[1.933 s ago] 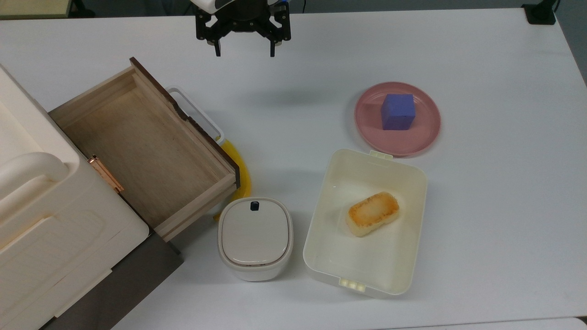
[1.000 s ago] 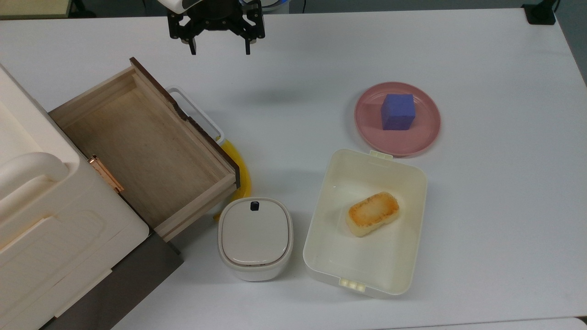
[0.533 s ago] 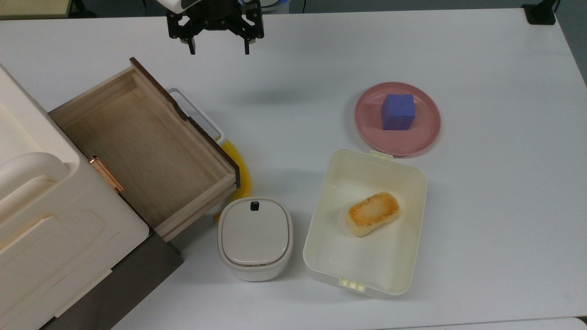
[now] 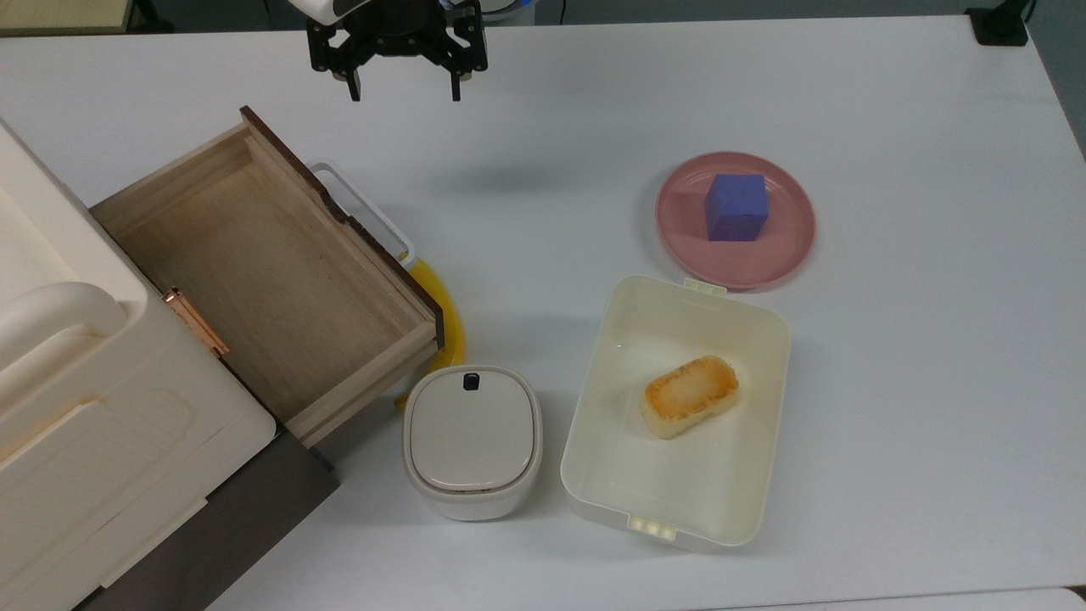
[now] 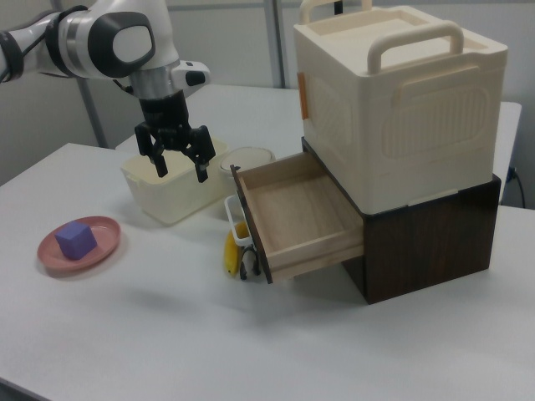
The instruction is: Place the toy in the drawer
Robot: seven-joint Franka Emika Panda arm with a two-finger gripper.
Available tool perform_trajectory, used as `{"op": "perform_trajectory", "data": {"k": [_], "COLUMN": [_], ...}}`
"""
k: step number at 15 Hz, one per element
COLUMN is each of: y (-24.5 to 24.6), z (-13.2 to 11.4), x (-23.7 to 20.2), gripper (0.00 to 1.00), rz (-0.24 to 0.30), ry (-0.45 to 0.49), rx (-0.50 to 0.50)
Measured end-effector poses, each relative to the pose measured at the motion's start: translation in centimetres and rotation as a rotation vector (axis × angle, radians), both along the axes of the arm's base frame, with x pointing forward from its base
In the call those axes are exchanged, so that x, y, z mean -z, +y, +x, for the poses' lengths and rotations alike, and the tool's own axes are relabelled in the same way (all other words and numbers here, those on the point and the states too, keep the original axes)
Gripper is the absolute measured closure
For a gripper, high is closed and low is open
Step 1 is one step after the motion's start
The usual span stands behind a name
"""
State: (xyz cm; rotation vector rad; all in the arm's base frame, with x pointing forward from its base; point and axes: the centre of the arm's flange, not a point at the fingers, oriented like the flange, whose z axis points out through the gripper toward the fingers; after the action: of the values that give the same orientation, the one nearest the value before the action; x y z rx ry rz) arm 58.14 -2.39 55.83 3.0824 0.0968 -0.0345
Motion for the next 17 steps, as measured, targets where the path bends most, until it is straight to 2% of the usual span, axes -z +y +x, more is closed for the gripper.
{"op": "perform_trajectory", "data": {"k": [9, 13, 17], "y": [1.6, 1.7, 1.7], "z": [-0.6, -3.2, -6.2], "x": [0.9, 0.3, 1.1], "gripper": [0.0, 0.0, 0.0], "rz": [-0.013, -0.011, -0.009], "ry": [0.023, 0.018, -0.08], "rx": [-0.044, -0.06, -0.067]}}
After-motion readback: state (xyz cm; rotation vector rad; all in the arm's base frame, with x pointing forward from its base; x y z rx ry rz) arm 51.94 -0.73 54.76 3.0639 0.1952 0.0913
